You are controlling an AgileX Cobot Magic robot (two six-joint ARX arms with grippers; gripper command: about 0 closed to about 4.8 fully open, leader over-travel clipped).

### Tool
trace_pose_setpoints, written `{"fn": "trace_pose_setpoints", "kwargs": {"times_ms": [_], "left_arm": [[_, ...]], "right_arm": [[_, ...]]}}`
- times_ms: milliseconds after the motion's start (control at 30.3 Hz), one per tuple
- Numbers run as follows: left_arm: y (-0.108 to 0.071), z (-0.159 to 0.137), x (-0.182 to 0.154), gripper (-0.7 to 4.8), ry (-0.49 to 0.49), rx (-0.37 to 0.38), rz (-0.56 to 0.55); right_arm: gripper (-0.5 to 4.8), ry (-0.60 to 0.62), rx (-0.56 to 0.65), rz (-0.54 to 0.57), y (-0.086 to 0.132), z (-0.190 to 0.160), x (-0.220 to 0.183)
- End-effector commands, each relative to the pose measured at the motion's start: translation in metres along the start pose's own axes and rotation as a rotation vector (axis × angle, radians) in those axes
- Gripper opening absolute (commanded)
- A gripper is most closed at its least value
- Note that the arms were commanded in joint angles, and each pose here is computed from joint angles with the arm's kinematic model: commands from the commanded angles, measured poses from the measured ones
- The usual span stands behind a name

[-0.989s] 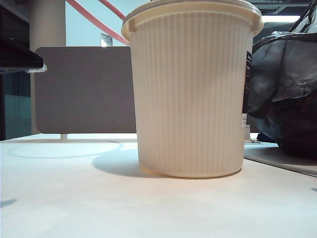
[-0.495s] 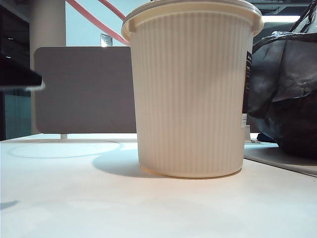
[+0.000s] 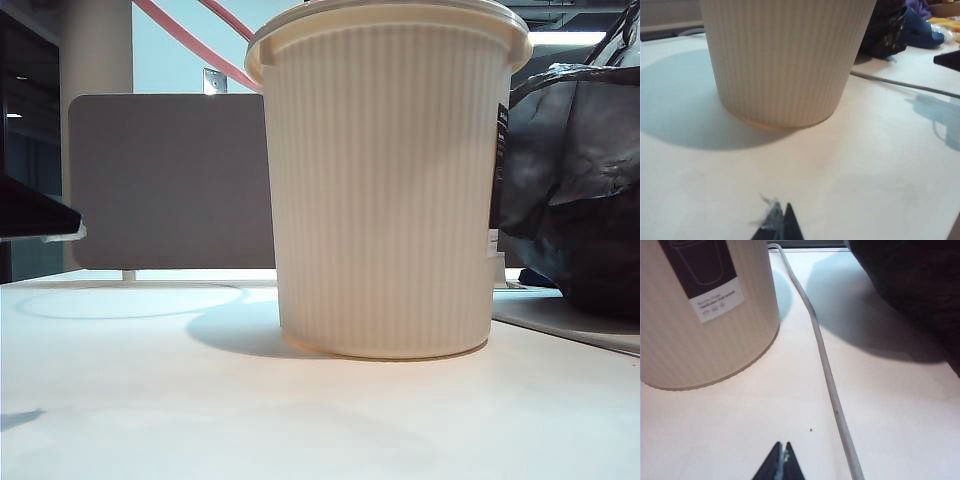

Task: Open the ring lid of the trash can, pull out the black garbage bag inside, and place it on the table.

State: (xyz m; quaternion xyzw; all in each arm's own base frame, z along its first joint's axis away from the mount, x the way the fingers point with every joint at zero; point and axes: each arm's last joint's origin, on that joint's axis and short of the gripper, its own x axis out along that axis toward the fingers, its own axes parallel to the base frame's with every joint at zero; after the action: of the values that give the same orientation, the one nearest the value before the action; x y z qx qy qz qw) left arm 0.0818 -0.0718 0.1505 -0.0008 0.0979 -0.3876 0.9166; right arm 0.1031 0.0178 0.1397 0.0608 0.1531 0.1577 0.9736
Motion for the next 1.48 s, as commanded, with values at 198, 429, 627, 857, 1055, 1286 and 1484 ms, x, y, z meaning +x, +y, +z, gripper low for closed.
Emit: {"fn": "trace_pose_setpoints", "kwargs": {"times_ms": [198,429,627,857,1055,1286,1484], "left_arm": [[0.002,0.001,0.0,-0.06,-0.007,-0.002,0.055],[0.001,0.001,0.0,-0.06,-0.004,-0.002,0.054],[0.001,0.001,0.0,-0.06,-0.004,-0.002,0.054],[0.001,0.001,0.0,-0.06,-0.004,-0.003,0.054],[0.002,0.001,-0.001,-0.06,-0.014,-0.003,0.06],[0.018,0.007,-0.009,-0.06,-0.088,-0.02,0.189],[0.036,0.012,-0.02,-0.06,-0.167,-0.03,0.393]], "right_arm": [[-0.01,-0.007,-0.005,0.005,0.0,0.0,0.0],[-0.01,-0.008,-0.005,0.004,0.0,0.0,0.0],[-0.01,-0.011,-0.006,0.002,0.0,0.001,0.0],[-0.01,-0.011,-0.006,0.002,0.0,0.001,0.0],[-0.01,-0.011,-0.006,0.002,0.0,0.001,0.0],[-0.01,-0.012,-0.006,0.002,0.0,0.001,0.0],[-0.01,-0.012,-0.006,0.002,0.0,0.001,0.0]]}}
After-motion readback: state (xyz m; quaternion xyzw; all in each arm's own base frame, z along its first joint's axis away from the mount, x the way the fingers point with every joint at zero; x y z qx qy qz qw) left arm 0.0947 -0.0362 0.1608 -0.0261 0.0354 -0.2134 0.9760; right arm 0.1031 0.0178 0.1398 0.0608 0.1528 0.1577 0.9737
